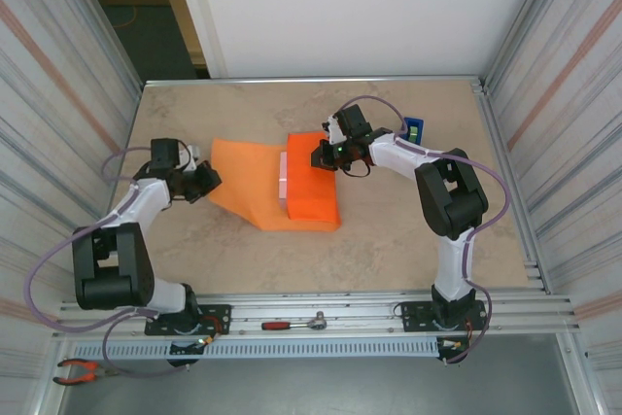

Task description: Wrap the gift box in paper

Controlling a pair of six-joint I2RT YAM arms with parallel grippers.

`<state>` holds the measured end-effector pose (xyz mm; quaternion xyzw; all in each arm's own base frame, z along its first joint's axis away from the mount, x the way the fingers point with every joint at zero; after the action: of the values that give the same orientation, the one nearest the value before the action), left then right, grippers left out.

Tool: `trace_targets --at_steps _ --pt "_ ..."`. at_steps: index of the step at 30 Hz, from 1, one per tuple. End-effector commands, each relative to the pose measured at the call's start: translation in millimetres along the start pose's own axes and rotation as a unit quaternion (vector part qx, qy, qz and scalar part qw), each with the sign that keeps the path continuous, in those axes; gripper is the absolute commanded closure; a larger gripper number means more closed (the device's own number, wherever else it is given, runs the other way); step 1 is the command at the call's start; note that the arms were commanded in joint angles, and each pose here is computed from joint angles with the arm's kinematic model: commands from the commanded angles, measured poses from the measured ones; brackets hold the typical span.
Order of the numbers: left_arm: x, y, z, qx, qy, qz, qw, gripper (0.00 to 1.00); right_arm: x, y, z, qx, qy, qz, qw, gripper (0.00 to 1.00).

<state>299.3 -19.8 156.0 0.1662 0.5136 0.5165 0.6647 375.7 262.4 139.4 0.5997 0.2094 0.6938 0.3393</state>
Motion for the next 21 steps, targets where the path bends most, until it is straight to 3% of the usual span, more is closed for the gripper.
trace_targets --at_steps 1,10,17,21 --pt "-17.5 11.0 -6.4 -0.003 -0.038 -0.024 0.999 1.0 -37.8 -31.0 -34.3 0.063 -0.035 -0.06 0.996 1.0" --pt "-100.1 28.6 -23.7 -0.028 -0.135 -0.134 0.981 1.0 -38.6 -33.0 -35.7 0.065 -0.036 -0.062 0.995 1.0" --pt "-160.6 3.2 -36.4 0.016 -0.139 -0.192 0.971 0.99 -37.7 -36.3 -37.2 0.068 -0.035 -0.062 0.995 1.0" --pt "-185.6 -21.6 -39.9 0.048 -0.099 -0.208 0.972 1.0 -37.4 -36.7 -37.4 0.068 -0.036 -0.062 0.995 1.0"
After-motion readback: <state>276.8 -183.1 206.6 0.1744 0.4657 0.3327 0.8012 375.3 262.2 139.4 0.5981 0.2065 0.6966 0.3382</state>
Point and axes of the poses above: each hand's point on the last joint's axis, 136 mm out from that joint toward the fingers, its own y axis back along the fingers, its own x axis along the line the jaws close on, z = x × y, the point moved 8 cm from there along y, back along the fingers, and after that the axes turned 9 degrees about -y, right-handed, at the moved point
